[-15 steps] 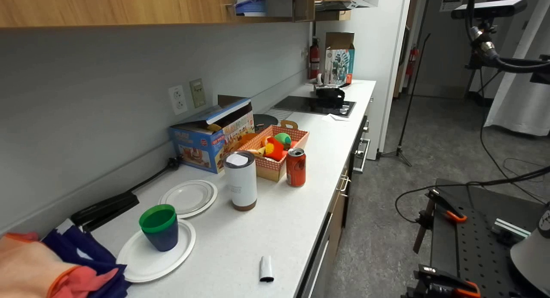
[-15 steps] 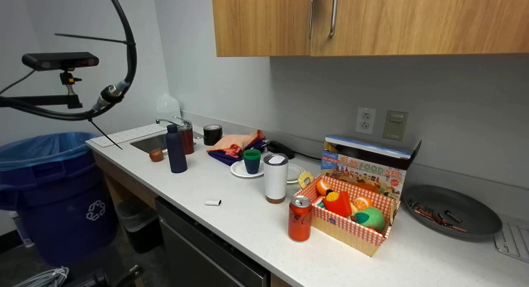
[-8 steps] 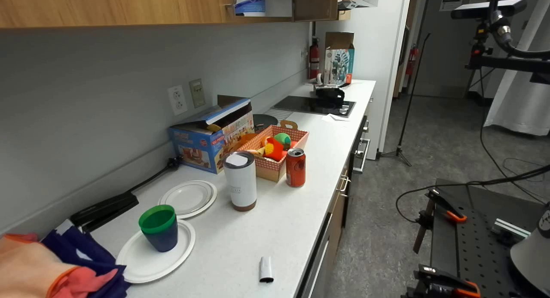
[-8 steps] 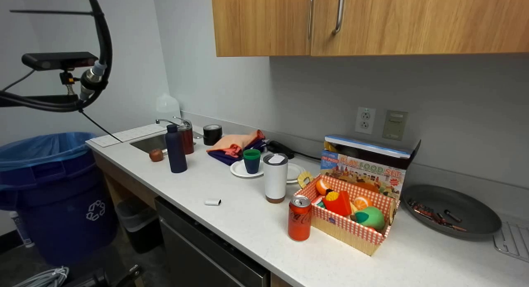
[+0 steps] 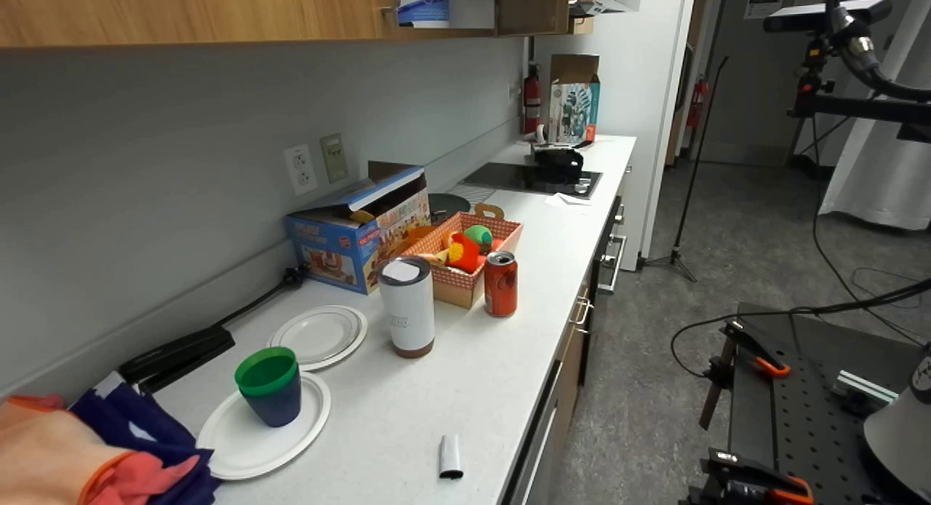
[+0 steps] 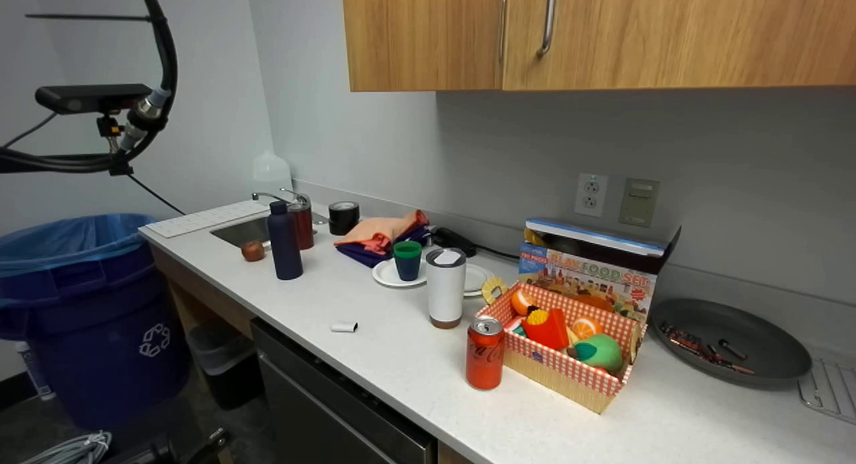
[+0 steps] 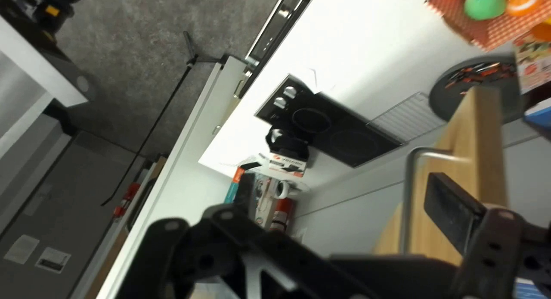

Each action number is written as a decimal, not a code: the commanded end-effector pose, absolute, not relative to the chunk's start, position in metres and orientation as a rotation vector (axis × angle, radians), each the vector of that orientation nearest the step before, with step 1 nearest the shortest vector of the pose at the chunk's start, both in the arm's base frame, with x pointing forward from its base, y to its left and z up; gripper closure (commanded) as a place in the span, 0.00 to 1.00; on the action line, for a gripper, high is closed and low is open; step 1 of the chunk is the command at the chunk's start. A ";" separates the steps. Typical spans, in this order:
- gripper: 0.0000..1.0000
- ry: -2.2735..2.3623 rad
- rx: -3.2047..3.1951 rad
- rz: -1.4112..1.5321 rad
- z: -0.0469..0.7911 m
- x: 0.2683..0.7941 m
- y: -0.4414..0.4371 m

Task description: Open the top cabinet door on the right

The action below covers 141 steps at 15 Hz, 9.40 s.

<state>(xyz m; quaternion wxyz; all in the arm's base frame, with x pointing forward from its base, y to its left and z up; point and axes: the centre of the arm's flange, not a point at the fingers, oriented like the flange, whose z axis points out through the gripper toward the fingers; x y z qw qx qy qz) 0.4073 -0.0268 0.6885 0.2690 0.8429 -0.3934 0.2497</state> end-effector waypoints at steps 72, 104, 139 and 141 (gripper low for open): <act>0.00 -0.745 1.907 0.607 0.753 0.428 -0.058; 0.00 -1.281 1.573 0.353 0.650 0.434 -0.313; 0.00 -1.672 2.562 0.769 0.859 0.307 -0.216; 0.00 -1.673 2.561 0.771 0.859 0.307 -0.216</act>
